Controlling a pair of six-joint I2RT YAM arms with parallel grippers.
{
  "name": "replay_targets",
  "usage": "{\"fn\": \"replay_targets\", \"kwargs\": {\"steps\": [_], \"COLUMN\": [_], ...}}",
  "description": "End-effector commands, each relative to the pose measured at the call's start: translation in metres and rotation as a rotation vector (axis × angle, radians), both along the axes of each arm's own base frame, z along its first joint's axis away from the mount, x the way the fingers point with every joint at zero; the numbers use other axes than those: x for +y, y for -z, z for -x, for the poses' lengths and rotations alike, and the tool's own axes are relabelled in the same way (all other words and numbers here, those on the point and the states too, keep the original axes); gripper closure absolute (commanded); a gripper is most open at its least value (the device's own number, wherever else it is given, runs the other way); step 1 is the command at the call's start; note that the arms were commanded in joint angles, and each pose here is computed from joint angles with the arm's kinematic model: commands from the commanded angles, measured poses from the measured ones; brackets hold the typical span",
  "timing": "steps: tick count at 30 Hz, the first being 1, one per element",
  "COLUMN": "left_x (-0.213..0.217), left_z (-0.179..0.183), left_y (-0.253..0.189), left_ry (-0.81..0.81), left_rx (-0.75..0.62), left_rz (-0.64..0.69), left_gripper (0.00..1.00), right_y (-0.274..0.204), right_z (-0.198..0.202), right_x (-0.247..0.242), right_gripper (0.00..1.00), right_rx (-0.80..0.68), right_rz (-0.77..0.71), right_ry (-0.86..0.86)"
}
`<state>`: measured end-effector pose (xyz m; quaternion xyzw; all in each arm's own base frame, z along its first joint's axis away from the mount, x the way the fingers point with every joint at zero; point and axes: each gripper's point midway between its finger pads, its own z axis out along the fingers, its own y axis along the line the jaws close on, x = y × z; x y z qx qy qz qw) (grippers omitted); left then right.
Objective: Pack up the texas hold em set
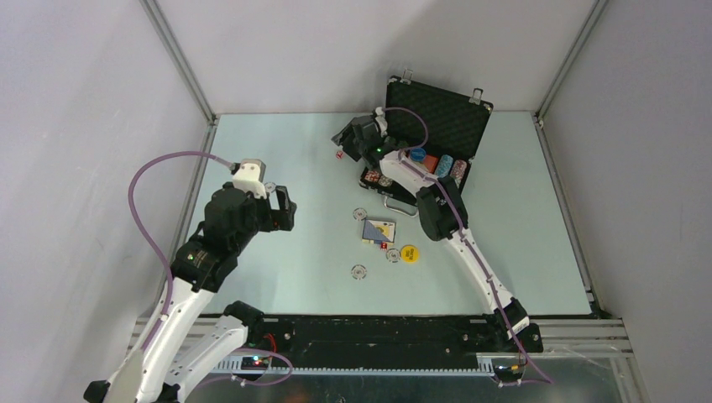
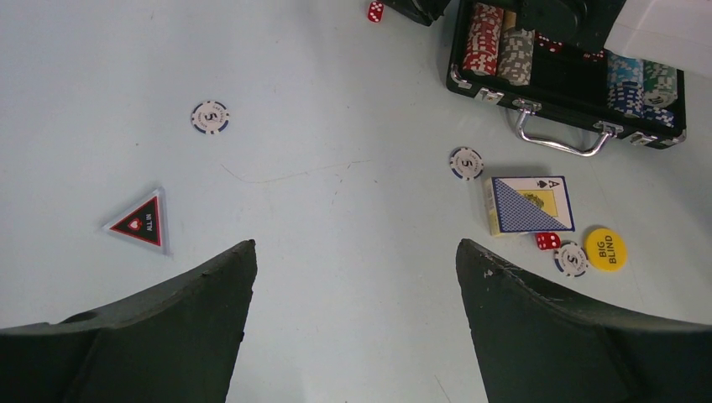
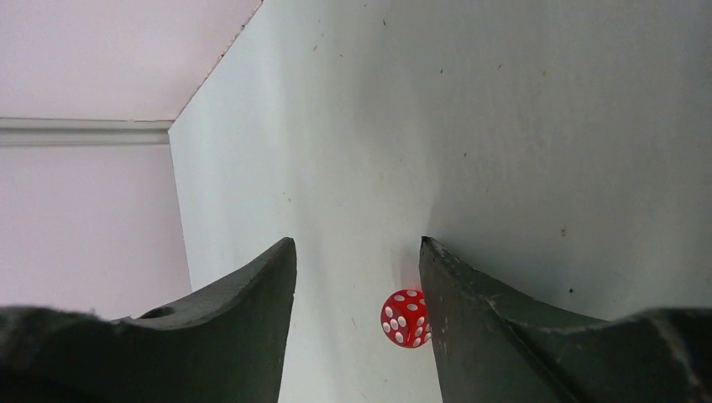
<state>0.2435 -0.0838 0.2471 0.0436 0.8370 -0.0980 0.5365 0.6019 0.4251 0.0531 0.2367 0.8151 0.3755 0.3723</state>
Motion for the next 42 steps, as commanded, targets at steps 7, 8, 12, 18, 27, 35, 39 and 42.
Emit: {"fn": "replay_targets", "kwargs": {"steps": [7,8,12,18,27,35,39,42], "left_x": [-0.002,-0.002,-0.003,-0.003,-0.004,-0.005,-0.005,-0.005], "left_z": [-0.004,-0.004,-0.004,-0.005,-0.005,-0.005,-0.005,-0.005], "left_y": [-0.002,-0.002,-0.002,-0.001,0.0,0.001,0.001,0.001], "left_ry": [0.016,0.016,0.019,0.021,0.026,0.031,0.031,0.031], "left_rx": [-0.023,-0.023,-0.022,-0.021,-0.015,-0.011,-0.012,-0.011], "left_rz": [-0.001,-0.001,-0.001,-0.001,-0.001,-0.001,-0.002,-0.001], "left_gripper": [0.06,0.06,0.06,0.06,0.06,0.06,0.06,0.06], "right_y": [0.003,0.005,0.012,0.017,0.019,0.017,0.018,0.019], "right_z": [0.005,0.006,0.016,0.023,0.029,0.039,0.051,0.059], "right_x": [0.006,0.004,0.008,0.011,0.012,0.019,0.026,0.031], "right_gripper": [0.49,0.49,0.5,0.5,0.51,0.52,0.52,0.52], "right_rx": [0.02,0.023,0.048,0.068,0.079,0.068,0.073,0.074], "right_rz": [-0.035,-0.028,-0.026,-0.048,-0.104,-0.085,-0.073,-0.058], "right_ry": [-0.104,-0.113,-0.177,-0.234,-0.325,-0.397,-0.451,-0.481]}}
